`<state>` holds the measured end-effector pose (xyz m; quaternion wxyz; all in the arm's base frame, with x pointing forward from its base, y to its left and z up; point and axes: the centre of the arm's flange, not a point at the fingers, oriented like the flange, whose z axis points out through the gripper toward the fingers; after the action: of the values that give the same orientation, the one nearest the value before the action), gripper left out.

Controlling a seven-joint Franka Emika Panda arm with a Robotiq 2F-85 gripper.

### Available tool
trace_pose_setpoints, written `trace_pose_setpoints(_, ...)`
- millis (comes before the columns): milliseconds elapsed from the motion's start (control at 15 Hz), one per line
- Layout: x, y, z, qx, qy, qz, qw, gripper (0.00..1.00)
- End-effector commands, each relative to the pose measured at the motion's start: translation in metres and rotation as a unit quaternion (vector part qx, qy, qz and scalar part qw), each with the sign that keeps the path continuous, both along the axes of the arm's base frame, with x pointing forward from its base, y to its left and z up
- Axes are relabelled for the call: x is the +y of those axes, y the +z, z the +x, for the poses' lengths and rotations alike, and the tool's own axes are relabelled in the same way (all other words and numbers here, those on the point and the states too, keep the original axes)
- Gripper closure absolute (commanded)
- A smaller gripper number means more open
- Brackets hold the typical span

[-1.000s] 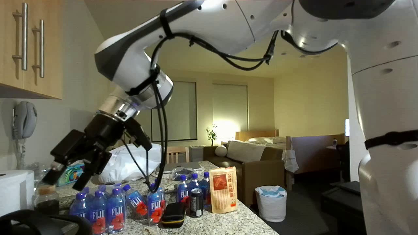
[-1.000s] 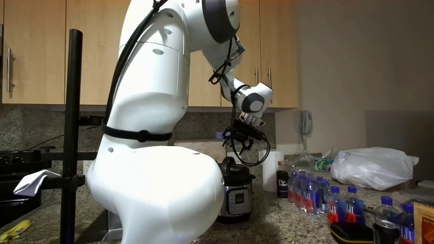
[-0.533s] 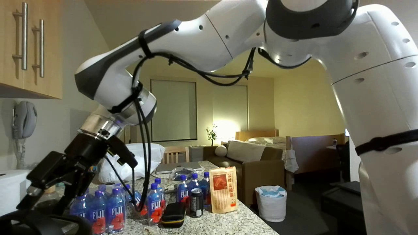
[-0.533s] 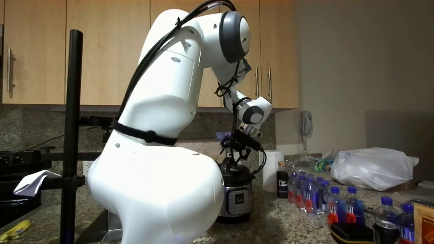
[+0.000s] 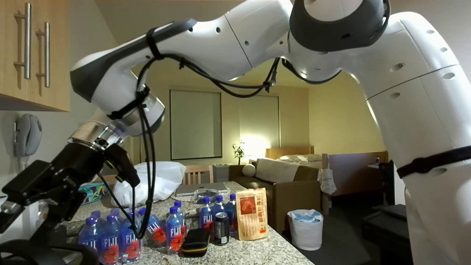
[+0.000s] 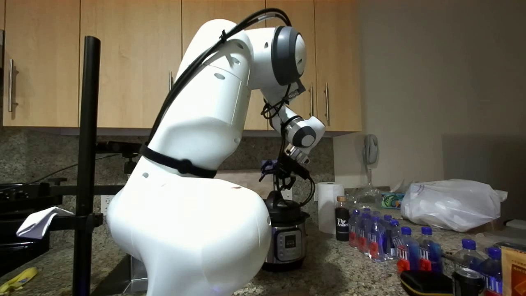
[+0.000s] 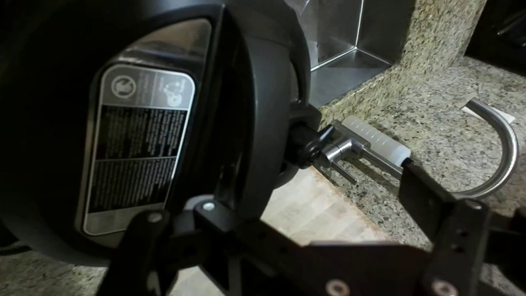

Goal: Uncover the cooker and put the lid on the counter

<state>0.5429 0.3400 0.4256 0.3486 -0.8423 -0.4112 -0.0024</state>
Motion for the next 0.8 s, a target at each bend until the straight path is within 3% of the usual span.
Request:
trace_pose_setpoints(0, 0.006, -0.007, 0.012, 0.02, 0.015, 0.012, 0.9996, 0.0)
trace_pose_setpoints(533, -0.005, -0.06, 0.03, 0.063, 0.013, 0.016, 0.9978, 0.0)
trace_pose_setpoints(600, -0.005, -0.061, 0.03, 0.066, 0.016, 0.019, 0.9975, 0.1)
trace_pose_setpoints(667, -0.004, -0.059, 0.031, 0.065, 0.018, 0.022, 0.9975, 0.27)
trace_pose_setpoints(733, -0.003, -0.058, 0.031, 0.065, 0.02, 0.023, 0.9975, 0.33)
